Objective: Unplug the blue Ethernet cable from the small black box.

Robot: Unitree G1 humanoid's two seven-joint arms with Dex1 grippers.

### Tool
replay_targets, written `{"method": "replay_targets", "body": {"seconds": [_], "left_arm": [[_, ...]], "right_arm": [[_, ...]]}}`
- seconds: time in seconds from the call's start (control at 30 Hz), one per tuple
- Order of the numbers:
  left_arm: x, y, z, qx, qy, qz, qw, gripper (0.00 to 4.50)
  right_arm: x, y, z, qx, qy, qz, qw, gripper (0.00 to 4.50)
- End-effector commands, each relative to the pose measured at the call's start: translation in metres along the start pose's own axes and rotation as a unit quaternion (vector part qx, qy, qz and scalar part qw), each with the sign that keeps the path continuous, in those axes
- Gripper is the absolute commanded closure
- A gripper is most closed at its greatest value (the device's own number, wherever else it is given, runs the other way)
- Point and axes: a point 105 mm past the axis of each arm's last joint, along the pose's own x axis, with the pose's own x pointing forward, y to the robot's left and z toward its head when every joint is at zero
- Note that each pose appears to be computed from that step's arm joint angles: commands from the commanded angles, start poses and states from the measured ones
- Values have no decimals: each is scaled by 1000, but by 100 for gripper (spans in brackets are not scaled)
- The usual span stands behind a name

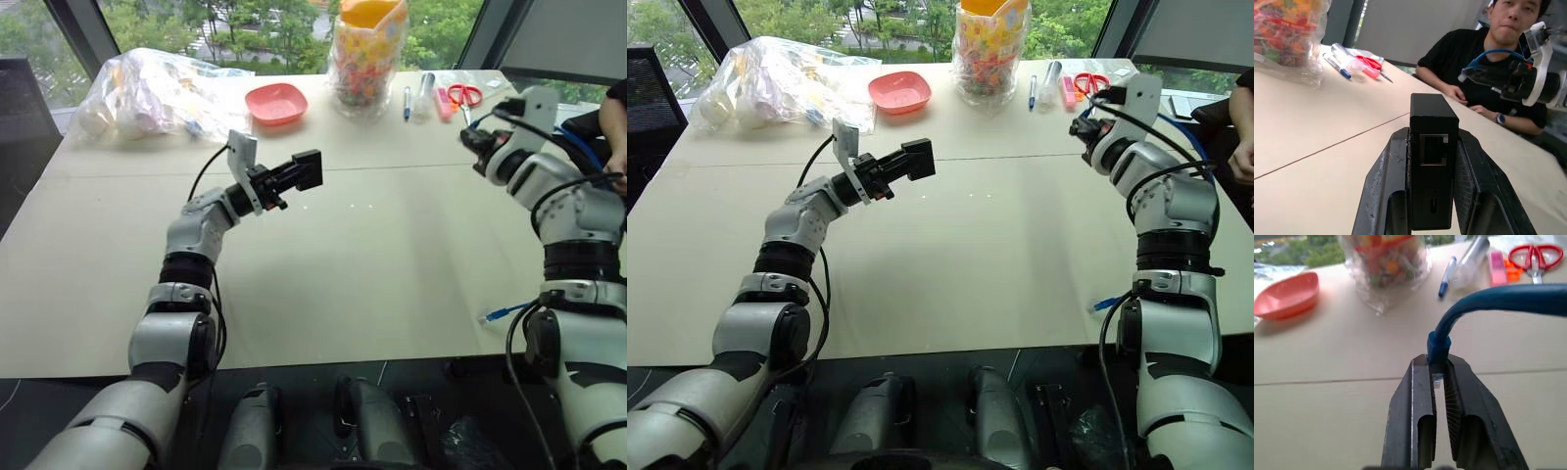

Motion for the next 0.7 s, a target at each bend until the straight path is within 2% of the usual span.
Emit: {"method": "replay_targets", "body": {"seconds": [0.03, 0.1, 0.23, 0.3, 0.33, 0.47, 0.6, 0.67, 0.7], "left_arm": [[17, -7, 4, 63, -19, 16, 998, 400], [26, -8, 0, 74, -21, 27, 997, 400], [41, -15, -7, 94, -9, 22, 995, 400], [46, -16, -9, 112, -4, 27, 993, 400], [48, -15, -9, 119, -3, 30, 992, 400], [59, -18, -10, 138, -1, 45, 989, 400], [65, -21, -22, 150, 18, 56, 987, 400], [68, -22, -31, 150, 31, 64, 986, 296], [68, -23, -34, 146, 36, 65, 987, 271]], "right_arm": [[8, 5, 3, -6, -11, 3, 1000, 364], [11, 2, -4, -8, -6, -6, 1000, 289], [10, -7, -21, -10, 25, -23, 999, 80], [3, -3, -29, -2, 49, -11, 999, 2], [0, 0, -33, 2, 58, -5, 998, 2], [-43, 49, -49, -1, 63, 83, 995, 2], [-70, 68, -53, -7, 31, 86, 996, 2], [-78, 71, -53, 5, 13, 76, 997, 0], [-80, 71, -52, 10, 5, 69, 998, 0]]}}
